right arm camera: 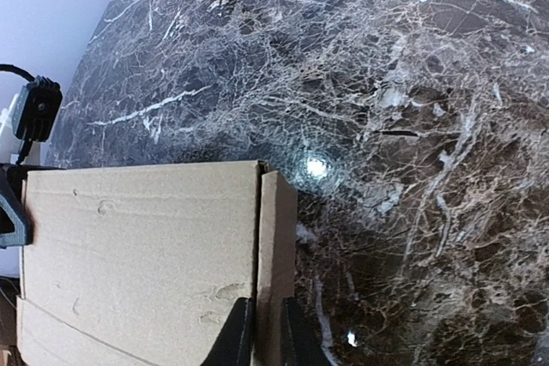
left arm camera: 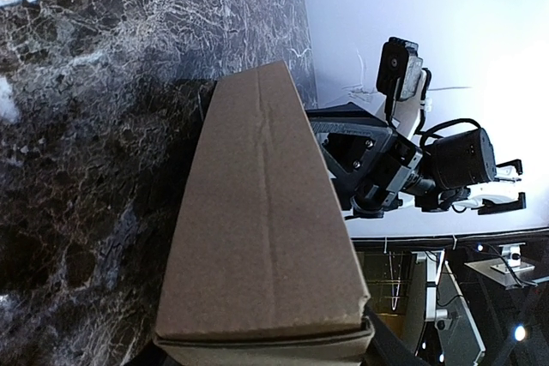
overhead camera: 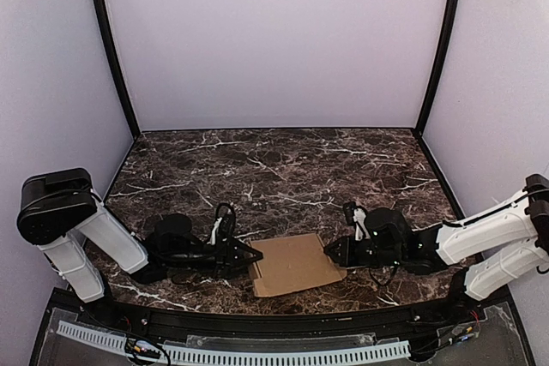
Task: Fold the paper box
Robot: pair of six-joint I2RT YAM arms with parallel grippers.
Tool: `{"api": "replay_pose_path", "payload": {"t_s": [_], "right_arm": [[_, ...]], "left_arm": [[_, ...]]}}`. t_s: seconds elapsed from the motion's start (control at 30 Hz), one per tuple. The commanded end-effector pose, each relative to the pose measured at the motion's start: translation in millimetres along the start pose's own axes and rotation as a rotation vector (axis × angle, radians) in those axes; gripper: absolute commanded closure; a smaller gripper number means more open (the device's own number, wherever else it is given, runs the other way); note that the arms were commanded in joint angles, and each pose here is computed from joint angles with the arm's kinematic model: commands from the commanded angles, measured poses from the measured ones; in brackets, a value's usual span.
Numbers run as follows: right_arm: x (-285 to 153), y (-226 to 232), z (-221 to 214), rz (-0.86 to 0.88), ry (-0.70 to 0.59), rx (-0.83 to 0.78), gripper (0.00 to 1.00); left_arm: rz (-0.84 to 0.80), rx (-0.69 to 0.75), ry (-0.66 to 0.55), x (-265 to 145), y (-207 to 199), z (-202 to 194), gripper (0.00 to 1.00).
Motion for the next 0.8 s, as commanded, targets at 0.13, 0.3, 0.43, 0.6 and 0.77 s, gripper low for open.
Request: {"api": "replay_pose_path", "payload": {"t_s": [0.13, 0.3, 0.43, 0.6, 0.77], "right_arm": [[-13, 3, 4, -0.025, -0.011, -0.155, 0.70], [-35, 22, 22, 0.069, -0.105, -0.331, 0.55], [-54, 41, 35, 0.176, -0.180, -0.524, 0.38], [-79, 64, 47, 0.299, -0.285, -0.812, 0.18], [-91, 79, 52, 0.373, -0.380, -1.066, 0.01]], "left_arm": [[-0.021, 0.030, 0.041, 3, -9, 2, 0.53], [-0.044, 0.026, 0.036, -12, -16, 11, 0.54], [-0.064, 0.032, 0.056, -22, -25, 19, 0.54], [-0.144, 0.024, 0.081, -37, -42, 32, 0.54], [-0.194, 0.046, 0.181, -45, -58, 32, 0.54]]}}
Point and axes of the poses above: each gripper's point midway between its finger pads, its own x axis out along the fingers, its own y axis along the line the jaws close on, z = x × y, the point moved 9 cm from there along -x, back along the fingers, and after that the axes turned 2 degrees about -x, right-handed, at the moved point
